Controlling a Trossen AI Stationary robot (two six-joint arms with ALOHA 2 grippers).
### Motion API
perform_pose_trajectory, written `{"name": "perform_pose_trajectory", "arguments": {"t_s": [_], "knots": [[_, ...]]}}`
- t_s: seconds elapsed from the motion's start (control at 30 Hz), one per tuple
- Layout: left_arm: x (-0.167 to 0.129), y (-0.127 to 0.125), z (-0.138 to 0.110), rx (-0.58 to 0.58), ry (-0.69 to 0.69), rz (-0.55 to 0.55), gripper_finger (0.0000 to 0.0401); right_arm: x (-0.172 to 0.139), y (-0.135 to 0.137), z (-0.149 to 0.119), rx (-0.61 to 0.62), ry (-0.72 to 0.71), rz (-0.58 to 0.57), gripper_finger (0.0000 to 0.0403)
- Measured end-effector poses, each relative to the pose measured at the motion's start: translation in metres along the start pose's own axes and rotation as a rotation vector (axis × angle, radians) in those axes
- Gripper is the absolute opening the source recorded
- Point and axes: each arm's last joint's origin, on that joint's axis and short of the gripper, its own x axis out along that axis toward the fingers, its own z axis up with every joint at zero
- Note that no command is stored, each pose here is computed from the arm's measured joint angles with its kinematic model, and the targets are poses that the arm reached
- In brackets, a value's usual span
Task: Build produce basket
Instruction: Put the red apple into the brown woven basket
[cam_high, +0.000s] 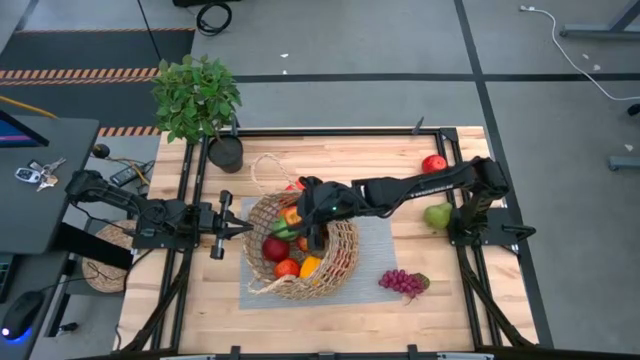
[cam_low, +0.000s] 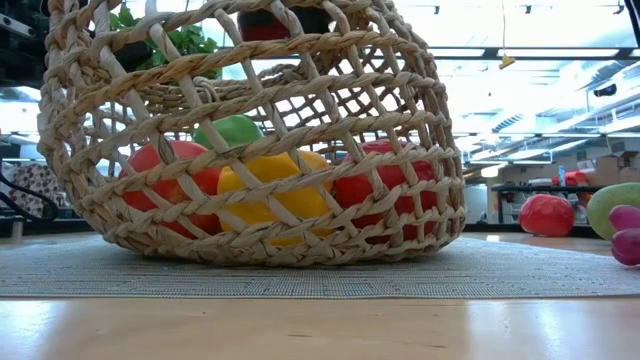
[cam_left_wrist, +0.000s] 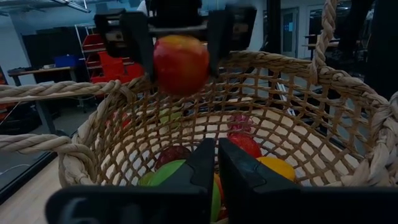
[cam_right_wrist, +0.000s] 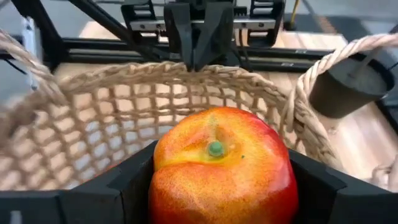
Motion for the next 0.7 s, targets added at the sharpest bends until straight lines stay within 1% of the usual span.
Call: {"name": "perform_pose_trajectory", "arguments": {"t_s": [0.07, 0.23, 0.33, 0.47, 0.7], "knots": [[0.0, 0.0, 0.0, 0.0, 0.0, 0.0, 0.0032, -0.004, 0.001, 0.004, 0.025, 0.019, 0.005, 0.0275], [0.0, 0.0, 0.0, 0.0, 0.0, 0.0, 0.0036, -0.005, 0.006, 0.005, 0.082, 0.023, 0.013, 0.0275], [0.0, 0.0, 0.0, 0.0, 0.0, 0.0, 0.0032, -0.006, 0.013, 0.008, 0.101, -0.009, 0.031, 0.0275], [0.0, 0.0, 0.0, 0.0, 0.0, 0.0, 0.0028, -0.008, 0.024, 0.014, 0.103, -0.079, 0.06, 0.0275], [0.0, 0.0, 0.0, 0.0, 0.0, 0.0, 0.0036, -0.009, 0.032, 0.011, 0.092, -0.049, 0.053, 0.0275]]}}
